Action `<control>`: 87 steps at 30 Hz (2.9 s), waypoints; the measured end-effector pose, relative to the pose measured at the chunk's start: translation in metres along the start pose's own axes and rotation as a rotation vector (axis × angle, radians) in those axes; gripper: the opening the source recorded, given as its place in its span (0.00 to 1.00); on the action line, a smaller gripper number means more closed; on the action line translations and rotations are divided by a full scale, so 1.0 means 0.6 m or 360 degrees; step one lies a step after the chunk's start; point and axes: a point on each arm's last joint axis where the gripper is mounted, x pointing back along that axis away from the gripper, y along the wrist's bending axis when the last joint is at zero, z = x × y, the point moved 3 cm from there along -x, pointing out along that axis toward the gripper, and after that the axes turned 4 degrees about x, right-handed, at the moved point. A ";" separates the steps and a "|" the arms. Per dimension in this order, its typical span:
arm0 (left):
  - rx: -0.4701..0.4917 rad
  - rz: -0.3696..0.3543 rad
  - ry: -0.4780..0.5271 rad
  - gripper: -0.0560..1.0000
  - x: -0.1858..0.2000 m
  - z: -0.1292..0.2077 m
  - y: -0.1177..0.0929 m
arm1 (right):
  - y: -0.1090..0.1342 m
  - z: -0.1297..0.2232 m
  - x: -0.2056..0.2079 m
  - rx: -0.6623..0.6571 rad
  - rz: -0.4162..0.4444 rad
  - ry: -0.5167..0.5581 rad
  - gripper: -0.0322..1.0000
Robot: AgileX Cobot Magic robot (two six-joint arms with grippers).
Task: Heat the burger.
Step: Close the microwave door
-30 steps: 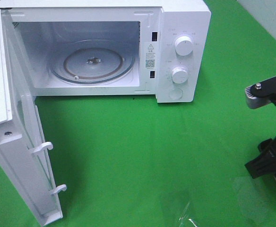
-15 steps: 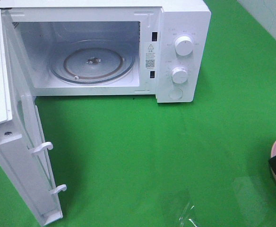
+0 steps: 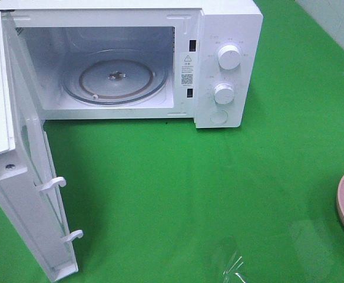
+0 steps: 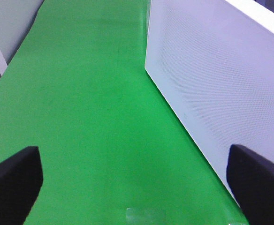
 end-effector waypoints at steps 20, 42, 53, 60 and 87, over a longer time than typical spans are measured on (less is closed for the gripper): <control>0.0000 0.0000 0.0000 0.99 0.000 0.000 0.000 | -0.013 0.047 0.044 -0.0137 0.0040 -0.0235 0.73; 0.0000 0.0000 0.0000 0.99 0.000 0.000 0.000 | -0.025 0.096 0.110 -0.0417 0.0529 -0.0662 0.73; 0.0000 0.0000 0.0000 0.99 0.000 0.000 0.000 | -0.023 0.095 0.110 -0.0411 0.0539 -0.0658 0.73; 0.0000 0.0000 0.0000 0.99 0.000 0.000 0.000 | -0.023 0.095 0.110 -0.0411 0.0539 -0.0658 0.73; 0.0000 0.0000 0.0000 0.99 0.000 0.000 0.000 | -0.023 0.095 0.110 -0.0411 0.0539 -0.0658 0.73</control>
